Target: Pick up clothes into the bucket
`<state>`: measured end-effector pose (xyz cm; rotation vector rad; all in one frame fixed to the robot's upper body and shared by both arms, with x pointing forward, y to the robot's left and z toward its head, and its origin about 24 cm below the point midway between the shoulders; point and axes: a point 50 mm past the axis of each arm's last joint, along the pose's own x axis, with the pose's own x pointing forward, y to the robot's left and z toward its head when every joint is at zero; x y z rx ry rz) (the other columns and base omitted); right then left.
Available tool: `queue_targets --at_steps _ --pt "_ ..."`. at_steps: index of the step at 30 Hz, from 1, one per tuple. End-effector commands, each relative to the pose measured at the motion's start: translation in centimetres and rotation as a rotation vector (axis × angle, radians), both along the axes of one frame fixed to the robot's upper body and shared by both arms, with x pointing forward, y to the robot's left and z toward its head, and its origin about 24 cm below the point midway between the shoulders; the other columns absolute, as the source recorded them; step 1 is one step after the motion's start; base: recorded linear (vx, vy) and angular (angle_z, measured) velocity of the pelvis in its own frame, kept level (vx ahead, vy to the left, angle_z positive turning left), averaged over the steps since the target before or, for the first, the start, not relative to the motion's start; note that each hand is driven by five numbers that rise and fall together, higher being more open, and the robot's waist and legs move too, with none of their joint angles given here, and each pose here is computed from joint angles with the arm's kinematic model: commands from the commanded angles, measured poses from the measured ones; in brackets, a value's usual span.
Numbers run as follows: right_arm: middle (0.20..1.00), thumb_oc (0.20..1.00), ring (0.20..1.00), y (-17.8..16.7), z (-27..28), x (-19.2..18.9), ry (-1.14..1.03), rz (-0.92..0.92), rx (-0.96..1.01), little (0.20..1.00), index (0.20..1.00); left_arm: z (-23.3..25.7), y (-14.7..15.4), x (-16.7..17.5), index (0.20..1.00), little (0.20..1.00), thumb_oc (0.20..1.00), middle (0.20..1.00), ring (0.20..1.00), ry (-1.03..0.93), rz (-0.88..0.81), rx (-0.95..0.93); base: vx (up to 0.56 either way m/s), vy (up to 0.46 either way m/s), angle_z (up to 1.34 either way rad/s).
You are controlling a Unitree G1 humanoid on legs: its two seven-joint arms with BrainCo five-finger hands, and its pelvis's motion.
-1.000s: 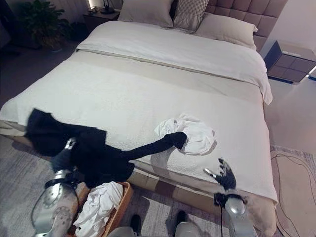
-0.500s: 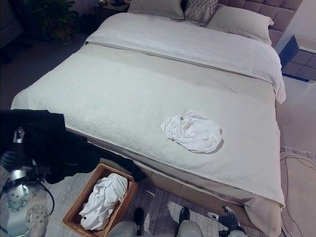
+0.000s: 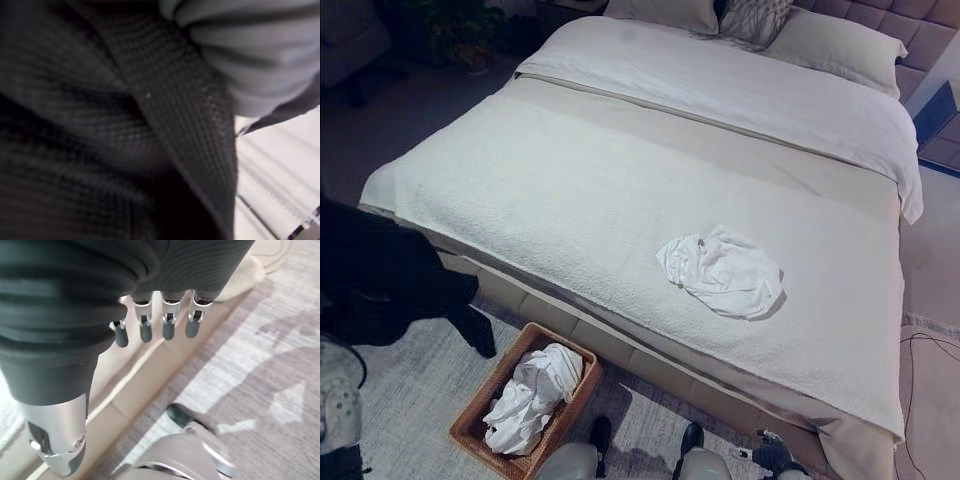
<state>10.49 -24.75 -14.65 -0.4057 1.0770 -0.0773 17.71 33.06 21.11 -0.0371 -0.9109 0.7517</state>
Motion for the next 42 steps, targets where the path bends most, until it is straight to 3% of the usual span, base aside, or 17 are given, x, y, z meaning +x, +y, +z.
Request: queue_targets --at_steps 1,14,26,32,42 --pt "1.000 1.000 1.000 1.0 0.1 0.9 -0.032 0.047 0.005 1.000 1.000 3.6 -1.2 -1.5 0.200 0.200 0.200 0.200 0.200 -0.124 0.018 0.210 0.00 0.002 0.08" --pt "1.000 1.000 1.000 -0.4 0.7 0.8 -0.073 -0.016 -0.015 1.000 1.000 -4.7 1.2 -0.7 0.200 0.200 0.200 0.200 0.200 0.276 0.037 0.025 -0.04 -0.002 0.09" --pt "1.000 1.000 1.000 -0.9 2.2 3.9 -0.183 0.006 -0.050 1.000 1.000 -8.4 -1.8 2.1 0.200 0.200 0.200 0.200 0.200 0.417 -0.207 -0.048 -0.08 0.021 0.09" --pt "1.000 1.000 1.000 -0.9 3.5 6.1 -0.278 0.032 -0.066 1.000 1.000 -9.9 -1.1 2.9 0.200 0.200 0.200 0.200 0.200 0.536 -0.098 -0.020 -0.08 0.015 -0.12" --pt "1.000 1.000 1.000 -1.2 5.7 8.8 -0.441 0.018 -0.115 1.000 1.000 -11.9 2.9 5.7 0.200 0.200 0.200 0.200 0.200 0.730 0.194 -0.028 -0.07 0.001 -0.08"
